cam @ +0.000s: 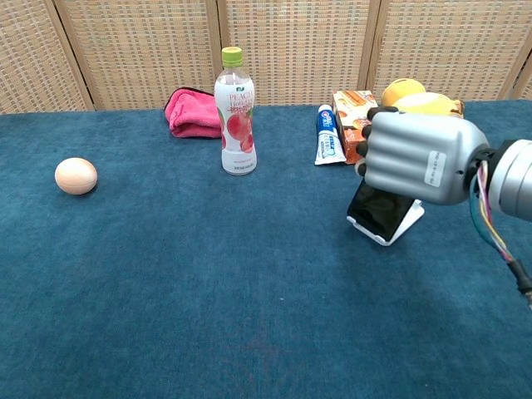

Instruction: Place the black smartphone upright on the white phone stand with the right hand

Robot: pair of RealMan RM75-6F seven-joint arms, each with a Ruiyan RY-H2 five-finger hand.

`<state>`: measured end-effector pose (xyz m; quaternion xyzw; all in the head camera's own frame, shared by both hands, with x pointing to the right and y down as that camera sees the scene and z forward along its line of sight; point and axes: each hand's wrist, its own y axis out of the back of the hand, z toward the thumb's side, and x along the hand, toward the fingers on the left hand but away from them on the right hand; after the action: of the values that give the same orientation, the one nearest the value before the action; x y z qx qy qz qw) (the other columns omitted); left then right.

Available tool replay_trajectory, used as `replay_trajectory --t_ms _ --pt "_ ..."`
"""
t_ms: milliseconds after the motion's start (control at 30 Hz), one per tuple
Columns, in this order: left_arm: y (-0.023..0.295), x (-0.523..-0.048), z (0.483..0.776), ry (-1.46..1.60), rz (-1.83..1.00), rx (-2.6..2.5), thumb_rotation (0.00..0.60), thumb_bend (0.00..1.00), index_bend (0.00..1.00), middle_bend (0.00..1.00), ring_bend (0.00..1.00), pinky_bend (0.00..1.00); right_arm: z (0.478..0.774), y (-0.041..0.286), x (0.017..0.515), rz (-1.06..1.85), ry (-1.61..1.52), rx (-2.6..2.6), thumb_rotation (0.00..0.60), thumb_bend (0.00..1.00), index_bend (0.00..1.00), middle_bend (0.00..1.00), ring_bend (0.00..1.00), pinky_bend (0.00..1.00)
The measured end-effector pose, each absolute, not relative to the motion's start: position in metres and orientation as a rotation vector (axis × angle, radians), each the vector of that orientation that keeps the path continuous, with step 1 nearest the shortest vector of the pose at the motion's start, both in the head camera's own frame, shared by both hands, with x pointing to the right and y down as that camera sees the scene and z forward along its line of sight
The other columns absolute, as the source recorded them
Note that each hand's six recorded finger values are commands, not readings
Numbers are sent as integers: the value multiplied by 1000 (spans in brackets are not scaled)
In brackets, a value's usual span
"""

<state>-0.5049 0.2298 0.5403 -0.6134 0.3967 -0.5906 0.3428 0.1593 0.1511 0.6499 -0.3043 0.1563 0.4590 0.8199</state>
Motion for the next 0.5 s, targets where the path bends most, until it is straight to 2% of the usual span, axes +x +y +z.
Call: replay_trajectory --t_ms 167,300,400,500 --pt "229 -505 539 1035 -1532 -1596 600 0 0 0 0 0 653 157 156 963 347 -640 600 674 505 478 414 347" --pt "229 -505 539 1036 -1531 -1598 600 0 0 0 0 0 653 158 154 963 339 -643 600 672 423 367 404 347" --pt "229 -504 539 1036 -1531 -1599 600 0 0 0 0 0 651 157 153 965 332 -642 600 672 354 247 315 347" --pt "229 -504 539 1035 -1531 -1600 600 0 0 0 0 0 651 157 153 964 329 -643 600 672 346 205 242 343"
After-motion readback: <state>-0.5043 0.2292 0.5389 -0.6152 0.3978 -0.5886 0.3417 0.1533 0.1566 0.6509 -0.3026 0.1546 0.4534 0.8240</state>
